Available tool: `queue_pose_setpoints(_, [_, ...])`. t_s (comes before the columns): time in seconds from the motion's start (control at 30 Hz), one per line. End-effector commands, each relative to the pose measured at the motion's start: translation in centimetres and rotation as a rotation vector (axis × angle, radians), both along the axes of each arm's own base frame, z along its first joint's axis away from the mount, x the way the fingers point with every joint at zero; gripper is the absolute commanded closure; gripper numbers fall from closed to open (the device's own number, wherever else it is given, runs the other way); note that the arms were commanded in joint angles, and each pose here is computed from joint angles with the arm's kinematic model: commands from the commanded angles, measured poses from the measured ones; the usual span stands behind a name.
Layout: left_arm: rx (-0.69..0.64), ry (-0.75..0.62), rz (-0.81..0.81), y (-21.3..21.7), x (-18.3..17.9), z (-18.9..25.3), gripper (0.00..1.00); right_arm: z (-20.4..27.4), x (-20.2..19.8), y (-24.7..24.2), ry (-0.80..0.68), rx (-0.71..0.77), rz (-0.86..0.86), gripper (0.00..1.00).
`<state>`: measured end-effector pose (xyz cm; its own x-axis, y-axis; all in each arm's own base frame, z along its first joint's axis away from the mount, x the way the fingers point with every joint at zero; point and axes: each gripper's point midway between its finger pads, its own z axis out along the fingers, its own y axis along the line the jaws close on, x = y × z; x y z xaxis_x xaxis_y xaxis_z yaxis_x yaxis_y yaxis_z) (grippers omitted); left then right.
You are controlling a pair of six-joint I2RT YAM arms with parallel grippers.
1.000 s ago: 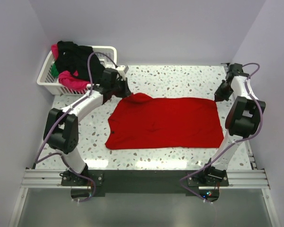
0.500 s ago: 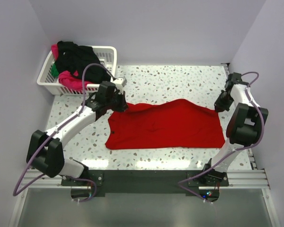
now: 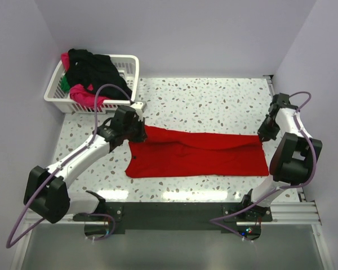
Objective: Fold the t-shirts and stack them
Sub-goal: Fold the tshirt
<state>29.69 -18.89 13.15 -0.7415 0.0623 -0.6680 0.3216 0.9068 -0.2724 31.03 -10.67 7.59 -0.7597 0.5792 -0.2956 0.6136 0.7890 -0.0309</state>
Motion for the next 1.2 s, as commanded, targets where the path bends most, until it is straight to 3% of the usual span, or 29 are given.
queue_pose_setpoints(0.0, [0.005, -0.024, 0.045, 0.9, -0.4, 1.0, 1.00, 0.7, -0.6, -0.8, -0.016, -0.048, -0.004, 1.00])
queue_pose_setpoints(0.43, [-0.035, 0.056, -0.013, 0.0, -3.6, -0.4, 1.00, -0.7, -1.9, -1.4, 0.060, -0.082, -0.020, 1.00])
queue_pose_setpoints(0.5, [-0.044, 0.090, -0.033, -0.2, -4.8, -0.8, 0.80, -1.1, -2.3, -1.4, 0.080, -0.081, -0.029, 1.00])
queue_pose_setpoints(0.53, [-0.049, 0.103, -0.042, -0.3, -5.4, -0.9, 0.62, -1.1, -2.3, -1.3, 0.083, -0.078, -0.031, 0.86])
queue_pose_setpoints(0.57, [-0.058, 0.107, -0.051, -0.4, -5.8, -0.8, 0.55, -1.0, -2.3, -1.3, 0.081, -0.077, -0.032, 0.76])
queue_pose_setpoints(0.67, [-0.100, 0.106, -0.083, -0.7, -6.9, 0.2, 0.41, 0.3, -1.6, -1.4, 0.039, -0.087, -0.043, 0.47])
queue_pose_setpoints(0.83, [-0.078, 0.063, -0.058, -0.5, -5.7, 0.9, 0.32, 4.1, 1.0, -0.3, -0.109, -0.083, -0.001, 0.42])
queue_pose_setpoints(1.03, [-0.021, 0.131, 0.043, 0.6, -1.9, -2.0, 0.37, 6.9, 6.1, 9.0, -0.286, 0.033, 0.243, 0.42])
queue_pose_setpoints(1.17, [-0.056, 0.096, 0.124, 2.4, 0.8, -1.9, 0.39, 6.3, 8.2, 19.6, -0.319, 0.169, 0.473, 0.43])
